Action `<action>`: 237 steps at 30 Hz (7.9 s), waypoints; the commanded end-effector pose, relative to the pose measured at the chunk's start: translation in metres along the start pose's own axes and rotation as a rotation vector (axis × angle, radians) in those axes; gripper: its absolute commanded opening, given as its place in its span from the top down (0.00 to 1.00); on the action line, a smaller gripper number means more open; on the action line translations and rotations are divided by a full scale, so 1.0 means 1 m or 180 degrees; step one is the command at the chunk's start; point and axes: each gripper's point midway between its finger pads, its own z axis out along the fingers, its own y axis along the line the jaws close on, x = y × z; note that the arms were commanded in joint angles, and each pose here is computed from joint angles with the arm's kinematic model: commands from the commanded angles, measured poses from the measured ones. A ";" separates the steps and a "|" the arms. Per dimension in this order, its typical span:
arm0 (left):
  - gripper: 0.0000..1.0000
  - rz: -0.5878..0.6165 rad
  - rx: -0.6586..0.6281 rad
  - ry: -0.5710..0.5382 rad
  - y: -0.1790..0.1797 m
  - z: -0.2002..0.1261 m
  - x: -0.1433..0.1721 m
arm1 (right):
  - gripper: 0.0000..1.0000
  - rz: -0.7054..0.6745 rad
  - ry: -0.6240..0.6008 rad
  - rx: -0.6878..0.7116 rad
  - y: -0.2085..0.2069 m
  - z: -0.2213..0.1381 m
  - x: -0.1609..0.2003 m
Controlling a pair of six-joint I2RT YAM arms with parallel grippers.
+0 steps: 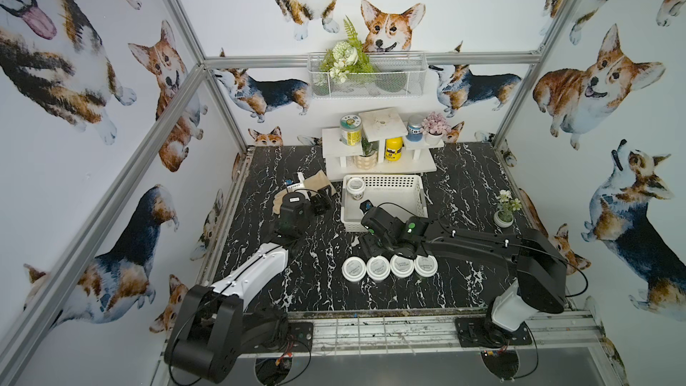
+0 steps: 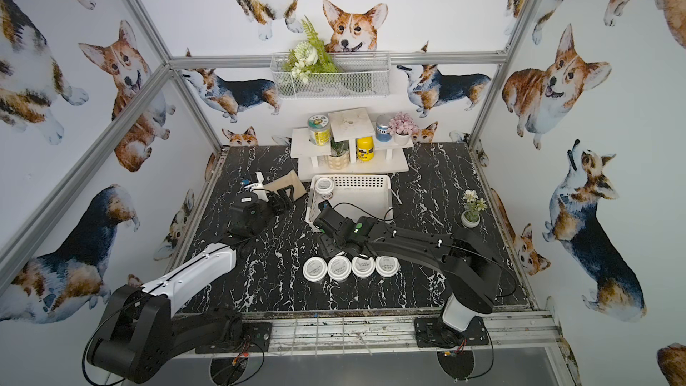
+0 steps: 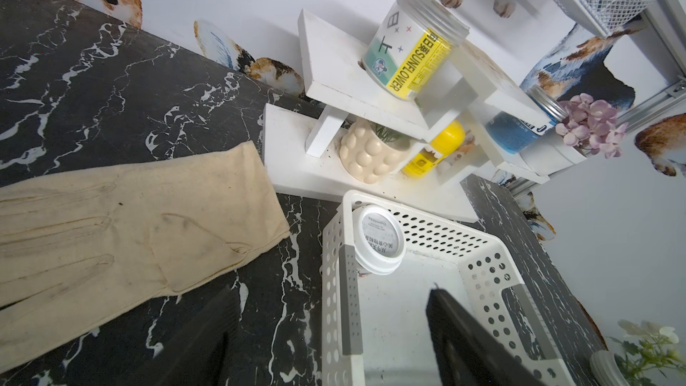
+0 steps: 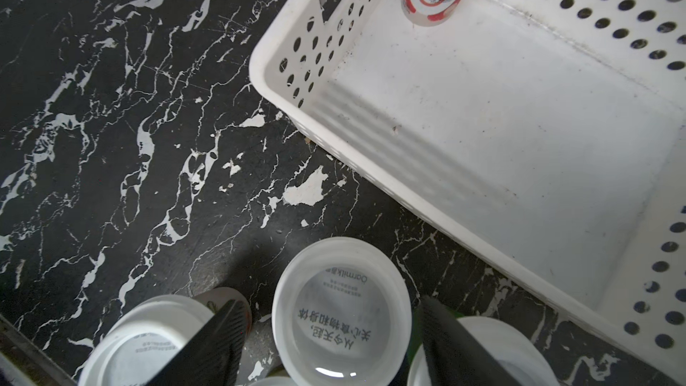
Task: Put the yogurt in the basket
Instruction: Pick up the yogurt from the center of the board, then place the yogurt in the basket.
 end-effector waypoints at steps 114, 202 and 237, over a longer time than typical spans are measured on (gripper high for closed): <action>0.16 -0.0026 0.0069 -0.0037 0.000 0.004 -0.005 | 0.32 0.0385 0.0079 0.0355 -0.128 0.052 -0.116; 0.17 -0.0010 0.0096 -0.0048 -0.002 0.004 -0.006 | 0.32 0.0394 -0.0001 0.0229 -0.138 0.101 -0.108; 0.17 -0.0005 0.0096 -0.0036 -0.003 0.005 -0.005 | 0.32 0.0399 0.0007 0.0263 -0.144 0.109 -0.115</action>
